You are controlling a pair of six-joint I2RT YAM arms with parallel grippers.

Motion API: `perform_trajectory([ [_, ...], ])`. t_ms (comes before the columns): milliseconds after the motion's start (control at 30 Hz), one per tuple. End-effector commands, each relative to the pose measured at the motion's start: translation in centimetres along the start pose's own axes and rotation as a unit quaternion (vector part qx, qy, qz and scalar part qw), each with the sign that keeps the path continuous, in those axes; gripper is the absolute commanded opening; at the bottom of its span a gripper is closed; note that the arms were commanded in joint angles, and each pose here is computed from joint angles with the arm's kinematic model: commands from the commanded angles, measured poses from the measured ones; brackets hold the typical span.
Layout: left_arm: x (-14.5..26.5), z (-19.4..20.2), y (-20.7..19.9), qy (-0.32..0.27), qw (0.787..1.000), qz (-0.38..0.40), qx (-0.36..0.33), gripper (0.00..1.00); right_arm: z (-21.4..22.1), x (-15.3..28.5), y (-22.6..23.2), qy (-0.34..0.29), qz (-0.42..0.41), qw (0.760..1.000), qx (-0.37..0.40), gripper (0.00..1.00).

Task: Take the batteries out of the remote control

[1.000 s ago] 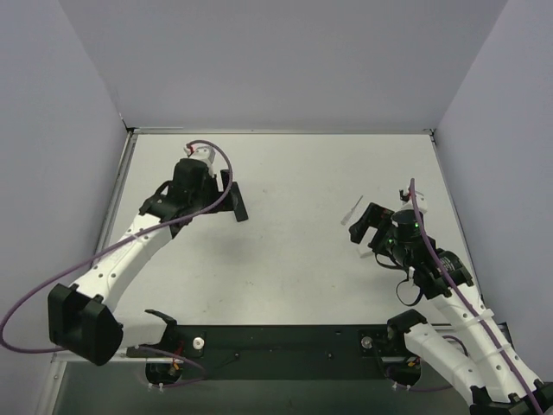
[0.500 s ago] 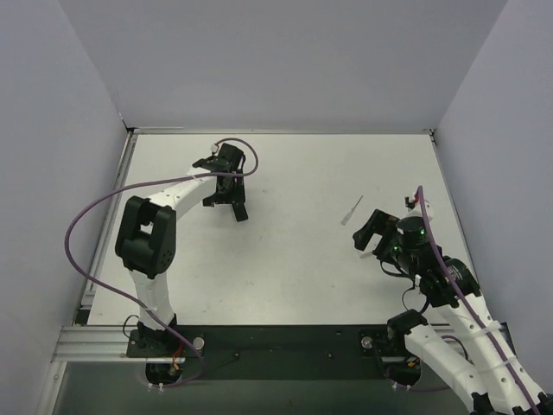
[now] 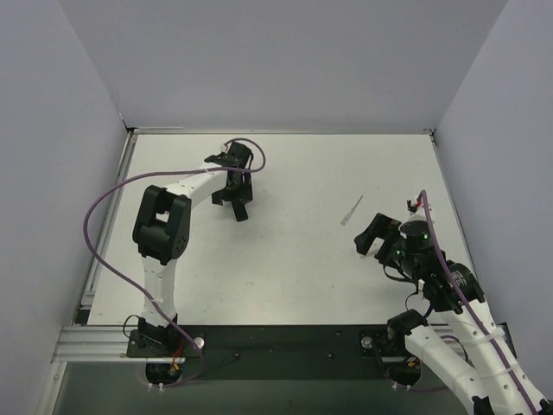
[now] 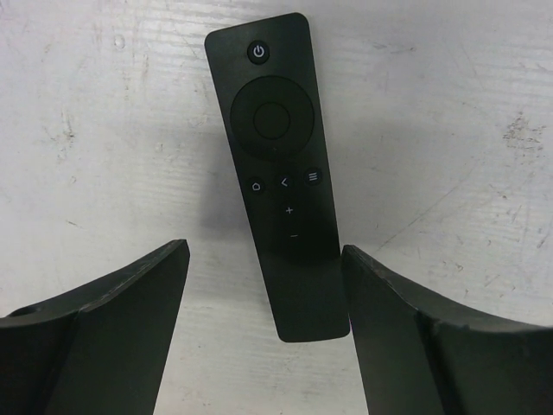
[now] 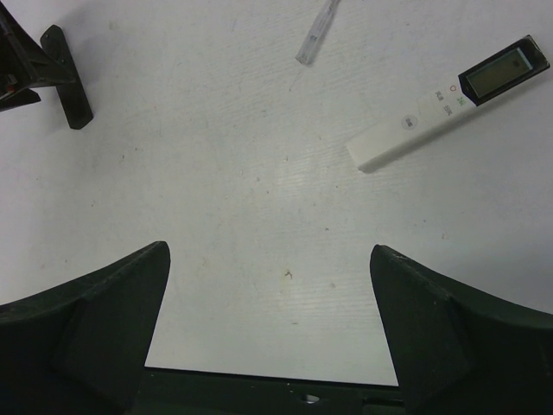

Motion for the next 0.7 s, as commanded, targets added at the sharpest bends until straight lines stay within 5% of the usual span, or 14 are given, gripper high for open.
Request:
perform_trajectory([
  [0, -0.1, -1.1, -0.7, -0.012, 1.0, 0.014, -0.006, 0.82, -0.2, -0.1, 0.2, 0.01, 0.008, 1.0, 0.012, 0.95],
  [267, -1.3, -0.5, -0.8, 0.014, 1.0, 0.002, -0.016, 0.72, -0.1, -0.1, 0.2, 0.012, 0.01, 1.0, 0.012, 0.94],
  [433, 0.5, -0.1, -0.8, 0.015, 0.999, 0.039, -0.012, 0.46, -0.1, -0.2, 0.3, 0.013, 0.008, 1.0, 0.007, 0.94],
  [533, 3.0, -0.1, -1.1, -0.003, 0.994, 0.105, 0.006, 0.33, 0.4, -0.4, 0.7, 0.038, -0.039, 0.998, 0.024, 0.95],
  [667, 5.6, 1.4, -1.4, -0.025, 0.98, 0.197, 0.026, 0.3, 1.7, -1.3, 2.0, 0.08, -0.165, 0.982, 0.034, 0.95],
])
Point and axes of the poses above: each gripper's point midway between its finger pads, its own x axis back along the fingers, its own y axis along the line the jaws close on, z = x × y, the point moved 10 cm from there along x, back along the fingers, and after that the axes turned 13 degrees about -x, right-handed, at the moved point
